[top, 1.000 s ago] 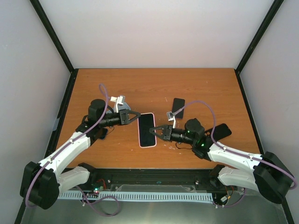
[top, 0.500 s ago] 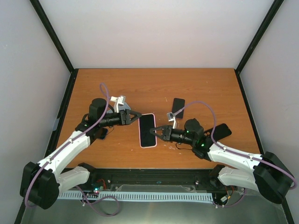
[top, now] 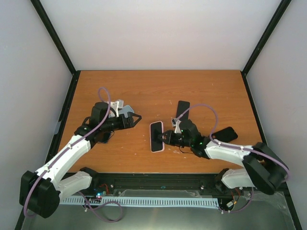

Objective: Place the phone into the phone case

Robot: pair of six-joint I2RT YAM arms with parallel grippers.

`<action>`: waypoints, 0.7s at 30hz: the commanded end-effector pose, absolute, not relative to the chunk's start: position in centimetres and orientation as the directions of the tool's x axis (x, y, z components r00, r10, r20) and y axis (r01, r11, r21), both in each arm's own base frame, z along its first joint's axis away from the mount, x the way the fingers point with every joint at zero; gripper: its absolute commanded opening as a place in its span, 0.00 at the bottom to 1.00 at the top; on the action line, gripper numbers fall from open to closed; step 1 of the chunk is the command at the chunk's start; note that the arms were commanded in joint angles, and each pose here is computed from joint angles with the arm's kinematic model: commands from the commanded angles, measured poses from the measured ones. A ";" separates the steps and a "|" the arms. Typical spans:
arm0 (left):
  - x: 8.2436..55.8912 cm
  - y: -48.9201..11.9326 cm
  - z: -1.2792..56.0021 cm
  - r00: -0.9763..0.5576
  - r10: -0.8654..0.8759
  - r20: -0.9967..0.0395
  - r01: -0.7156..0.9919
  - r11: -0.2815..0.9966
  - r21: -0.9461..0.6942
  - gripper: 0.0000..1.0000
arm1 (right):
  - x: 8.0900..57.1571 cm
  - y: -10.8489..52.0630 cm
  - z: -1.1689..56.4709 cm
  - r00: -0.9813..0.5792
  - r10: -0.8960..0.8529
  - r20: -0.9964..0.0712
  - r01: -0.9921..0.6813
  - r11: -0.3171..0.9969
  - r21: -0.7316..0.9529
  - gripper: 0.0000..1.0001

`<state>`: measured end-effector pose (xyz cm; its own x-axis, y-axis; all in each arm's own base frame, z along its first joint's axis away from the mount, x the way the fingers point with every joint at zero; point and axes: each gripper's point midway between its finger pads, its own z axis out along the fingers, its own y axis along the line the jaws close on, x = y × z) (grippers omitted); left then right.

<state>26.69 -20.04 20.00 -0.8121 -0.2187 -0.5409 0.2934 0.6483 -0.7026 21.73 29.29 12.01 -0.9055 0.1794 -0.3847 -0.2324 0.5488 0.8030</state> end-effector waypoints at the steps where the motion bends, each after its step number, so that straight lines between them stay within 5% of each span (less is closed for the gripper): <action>1: 27.4 -18.1 19.5 -0.789 -0.248 -0.562 0.221 0.739 -0.637 0.99 | 24.4 30.1 11.6 -0.879 0.180 -0.440 -0.275 0.562 0.780 0.11; 10: 27.8 -17.1 16.3 -0.830 -0.271 -0.488 0.107 0.780 -0.616 0.99 | 26.1 29.2 7.0 -0.915 0.216 -0.340 -0.170 0.559 0.811 0.13; 21: 29.3 -15.5 13.1 -0.830 -0.363 -0.424 -0.057 0.810 -0.583 1.00 | 25.7 27.1 4.7 -0.923 0.233 -0.307 -0.095 0.635 0.767 0.33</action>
<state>28.23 -16.50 13.22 -0.8568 -0.2932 -0.4243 0.0170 0.8062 -0.5914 25.14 27.66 4.23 -0.9359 0.2196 -0.2755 -0.0834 0.6217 0.7788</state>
